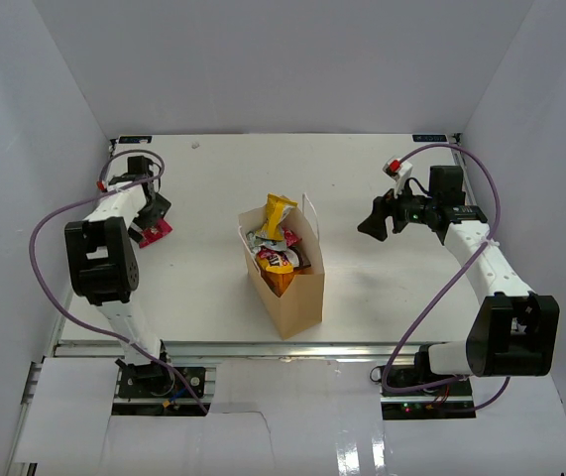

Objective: Place the snacks into the paper bag

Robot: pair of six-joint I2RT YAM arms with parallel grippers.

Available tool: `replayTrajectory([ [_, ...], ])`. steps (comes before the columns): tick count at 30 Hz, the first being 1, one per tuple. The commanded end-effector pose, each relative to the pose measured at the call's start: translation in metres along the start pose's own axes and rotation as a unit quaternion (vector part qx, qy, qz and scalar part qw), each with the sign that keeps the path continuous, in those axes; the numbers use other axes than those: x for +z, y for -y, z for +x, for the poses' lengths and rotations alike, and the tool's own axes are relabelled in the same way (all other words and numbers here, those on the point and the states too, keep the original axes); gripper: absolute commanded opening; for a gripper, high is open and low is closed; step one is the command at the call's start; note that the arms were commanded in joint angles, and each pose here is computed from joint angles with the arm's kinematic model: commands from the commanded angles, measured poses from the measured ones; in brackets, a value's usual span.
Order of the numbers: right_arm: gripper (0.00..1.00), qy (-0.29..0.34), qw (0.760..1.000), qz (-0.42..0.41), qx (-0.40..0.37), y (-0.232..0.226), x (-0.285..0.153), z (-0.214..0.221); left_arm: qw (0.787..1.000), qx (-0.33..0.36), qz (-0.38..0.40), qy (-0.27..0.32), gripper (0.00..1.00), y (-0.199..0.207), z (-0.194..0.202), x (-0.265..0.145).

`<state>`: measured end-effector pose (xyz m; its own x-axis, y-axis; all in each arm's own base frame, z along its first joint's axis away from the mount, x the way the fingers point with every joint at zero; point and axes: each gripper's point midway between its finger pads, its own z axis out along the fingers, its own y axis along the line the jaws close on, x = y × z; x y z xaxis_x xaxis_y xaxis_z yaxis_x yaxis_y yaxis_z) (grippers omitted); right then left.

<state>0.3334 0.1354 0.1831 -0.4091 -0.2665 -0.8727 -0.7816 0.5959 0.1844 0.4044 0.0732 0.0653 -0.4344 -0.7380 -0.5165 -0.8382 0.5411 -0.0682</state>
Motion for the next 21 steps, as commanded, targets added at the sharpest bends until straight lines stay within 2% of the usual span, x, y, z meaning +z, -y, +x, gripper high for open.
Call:
replayTrajectory([
  [1,0.84,0.009,1.000,0.011,-0.004,0.007,-0.002,-0.004,0.999,0.037,-0.017,0.021,0.98,0.000,-0.026,-0.001],
  [9,0.84,0.007,1.000,0.013,0.003,0.009,-0.002,-0.001,0.994,0.110,-0.002,-0.017,0.97,0.016,-0.016,0.034],
  [13,0.84,0.008,1.000,0.013,0.004,0.009,-0.002,-0.002,0.993,0.114,0.001,-0.041,0.72,0.016,-0.006,0.046],
  [14,0.84,0.008,1.000,0.013,0.004,0.009,-0.002,-0.002,0.993,0.111,0.005,-0.047,0.62,0.015,-0.004,0.046],
  [15,0.84,0.008,1.000,0.014,0.004,0.010,-0.003,-0.002,0.993,0.111,0.006,-0.050,0.57,0.014,-0.003,0.047],
  [17,0.84,0.008,1.000,0.013,0.004,0.009,-0.002,-0.002,0.993,0.109,0.007,-0.052,0.54,0.012,0.000,0.046],
  [18,0.84,0.008,1.000,0.013,0.005,0.009,-0.003,-0.001,0.993,0.108,0.019,-0.052,0.47,0.015,-0.002,0.041],
  [20,0.84,0.008,1.000,0.013,0.004,0.009,-0.002,-0.002,0.992,0.113,0.037,-0.053,0.42,0.018,-0.001,0.035],
  [21,0.84,0.009,1.000,0.012,0.003,0.009,-0.003,-0.002,0.990,0.110,0.070,-0.055,0.38,0.026,-0.003,0.021],
])
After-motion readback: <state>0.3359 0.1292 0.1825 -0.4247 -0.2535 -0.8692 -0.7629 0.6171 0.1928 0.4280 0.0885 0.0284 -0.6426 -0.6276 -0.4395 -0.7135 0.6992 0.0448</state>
